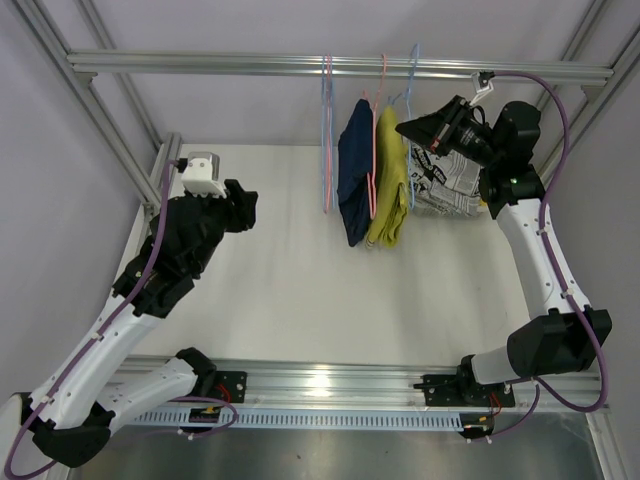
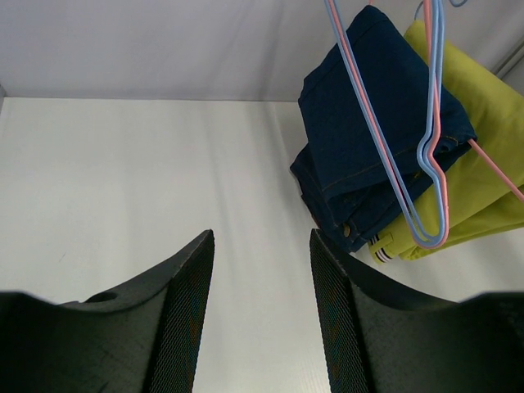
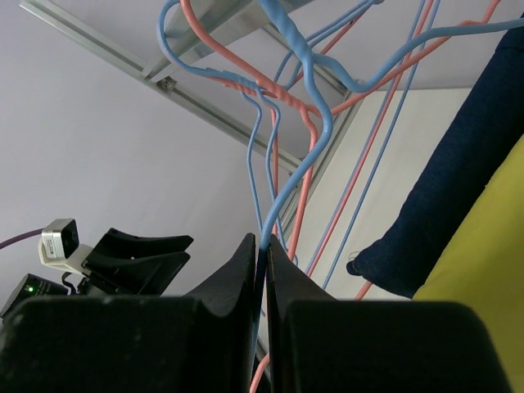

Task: Remove the trousers from the hanger
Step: Pick up the hanger from the clothesline.

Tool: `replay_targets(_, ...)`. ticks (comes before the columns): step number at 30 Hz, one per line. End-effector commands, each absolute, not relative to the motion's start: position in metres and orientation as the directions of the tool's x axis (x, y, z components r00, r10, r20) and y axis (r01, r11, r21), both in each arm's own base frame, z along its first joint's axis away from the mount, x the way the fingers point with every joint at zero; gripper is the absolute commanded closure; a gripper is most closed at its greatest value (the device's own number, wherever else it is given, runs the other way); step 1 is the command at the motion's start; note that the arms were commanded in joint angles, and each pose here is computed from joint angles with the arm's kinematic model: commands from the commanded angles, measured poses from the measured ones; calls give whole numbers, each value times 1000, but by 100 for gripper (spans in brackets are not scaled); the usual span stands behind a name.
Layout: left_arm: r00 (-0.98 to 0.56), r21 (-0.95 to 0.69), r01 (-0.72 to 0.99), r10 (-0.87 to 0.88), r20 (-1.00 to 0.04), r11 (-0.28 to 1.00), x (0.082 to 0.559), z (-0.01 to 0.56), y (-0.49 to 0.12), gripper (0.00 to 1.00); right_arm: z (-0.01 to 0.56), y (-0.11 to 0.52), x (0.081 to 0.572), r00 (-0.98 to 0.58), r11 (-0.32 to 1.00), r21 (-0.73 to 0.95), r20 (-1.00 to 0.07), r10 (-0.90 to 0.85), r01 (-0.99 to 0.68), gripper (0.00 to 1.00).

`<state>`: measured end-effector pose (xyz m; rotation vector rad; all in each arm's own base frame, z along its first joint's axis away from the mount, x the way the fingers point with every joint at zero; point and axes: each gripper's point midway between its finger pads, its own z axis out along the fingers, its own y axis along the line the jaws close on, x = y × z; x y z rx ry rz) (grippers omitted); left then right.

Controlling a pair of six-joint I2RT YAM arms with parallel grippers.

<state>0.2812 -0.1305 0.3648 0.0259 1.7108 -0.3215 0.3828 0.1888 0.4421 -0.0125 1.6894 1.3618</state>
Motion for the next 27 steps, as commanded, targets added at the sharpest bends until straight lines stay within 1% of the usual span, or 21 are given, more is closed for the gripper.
replay_targets(1,-141,-199,213,-171,-975,957,283,376,-131,45,549,180,350,-218,398,478,-810,545,-783,100)
replay_targets(8,-145,-198,218,-169,-975,956,283,375,-133,45,559,177,344,-198,404,465,-812,548,-788,100)
replay_targets(16,-150,-200,227,-168,-974,953,283,374,-135,45,569,172,321,-172,429,446,-823,541,-786,100)
replay_targets(20,-155,-201,237,-167,-974,951,281,373,-137,45,565,168,302,-161,446,443,-826,540,-778,100)
replay_targets(27,-132,-162,269,-130,-983,949,270,376,-148,45,542,163,274,-183,470,475,-822,540,-744,100)
